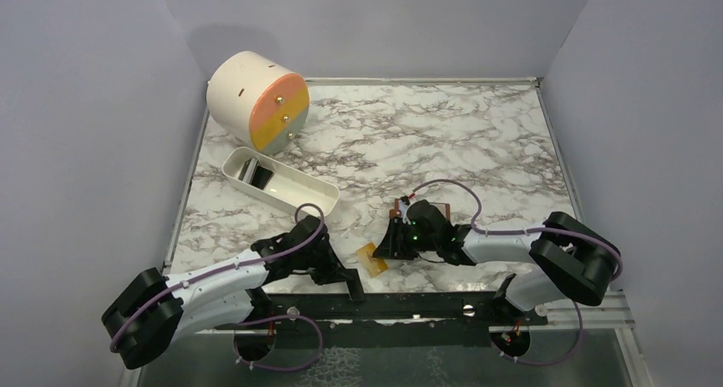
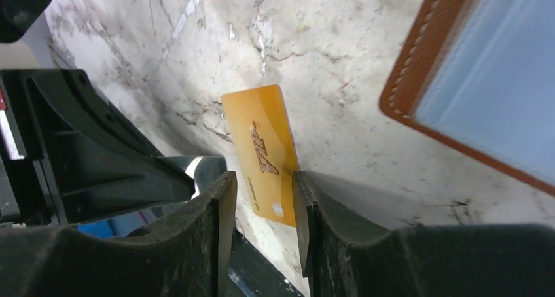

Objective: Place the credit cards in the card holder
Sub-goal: Pick up the credit card from the center of the board.

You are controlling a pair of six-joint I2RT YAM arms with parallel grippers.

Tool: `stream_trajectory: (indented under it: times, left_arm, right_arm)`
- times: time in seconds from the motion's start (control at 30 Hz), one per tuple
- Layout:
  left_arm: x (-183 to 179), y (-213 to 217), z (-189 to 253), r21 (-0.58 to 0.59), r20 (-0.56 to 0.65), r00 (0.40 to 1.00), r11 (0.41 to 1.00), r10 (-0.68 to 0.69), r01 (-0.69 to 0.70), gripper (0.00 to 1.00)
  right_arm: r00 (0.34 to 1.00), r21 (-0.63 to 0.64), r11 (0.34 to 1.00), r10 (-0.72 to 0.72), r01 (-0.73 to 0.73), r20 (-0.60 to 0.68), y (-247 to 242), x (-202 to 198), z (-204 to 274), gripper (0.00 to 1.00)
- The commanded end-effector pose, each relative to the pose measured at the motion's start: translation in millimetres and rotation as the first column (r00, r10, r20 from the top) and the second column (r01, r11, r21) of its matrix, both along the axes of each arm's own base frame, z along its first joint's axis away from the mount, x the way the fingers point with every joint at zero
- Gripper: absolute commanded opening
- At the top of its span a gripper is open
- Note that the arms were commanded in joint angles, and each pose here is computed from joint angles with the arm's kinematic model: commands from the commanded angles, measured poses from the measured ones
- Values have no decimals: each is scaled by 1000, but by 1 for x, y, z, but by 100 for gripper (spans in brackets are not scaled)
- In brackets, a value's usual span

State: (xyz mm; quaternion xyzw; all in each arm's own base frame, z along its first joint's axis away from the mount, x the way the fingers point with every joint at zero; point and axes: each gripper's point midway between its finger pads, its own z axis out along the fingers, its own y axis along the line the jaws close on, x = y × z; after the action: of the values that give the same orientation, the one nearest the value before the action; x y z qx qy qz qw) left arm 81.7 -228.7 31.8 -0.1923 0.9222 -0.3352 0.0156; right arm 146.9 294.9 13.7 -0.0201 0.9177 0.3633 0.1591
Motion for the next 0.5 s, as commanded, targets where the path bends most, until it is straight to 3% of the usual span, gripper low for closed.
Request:
stream_trajectory:
  times: [0.0,0.3,0.47]
  left_arm:
    - [5,-1,-9,15,-9,999,999,44,-44,0]
    - [13,-3,-14,47,26,999,998,28,-29,0]
    - [22,-14,-2,-22,105,995,1000,0,2,0]
  right_arm:
    - [973,-322,943,2,-79,-232,-72,-66,-74,39]
    - [972,-351,932,11,-95,-234,-69,-71,-79,38]
    - [978,-393,913,23,-105,-208,-72,-64,-84,38]
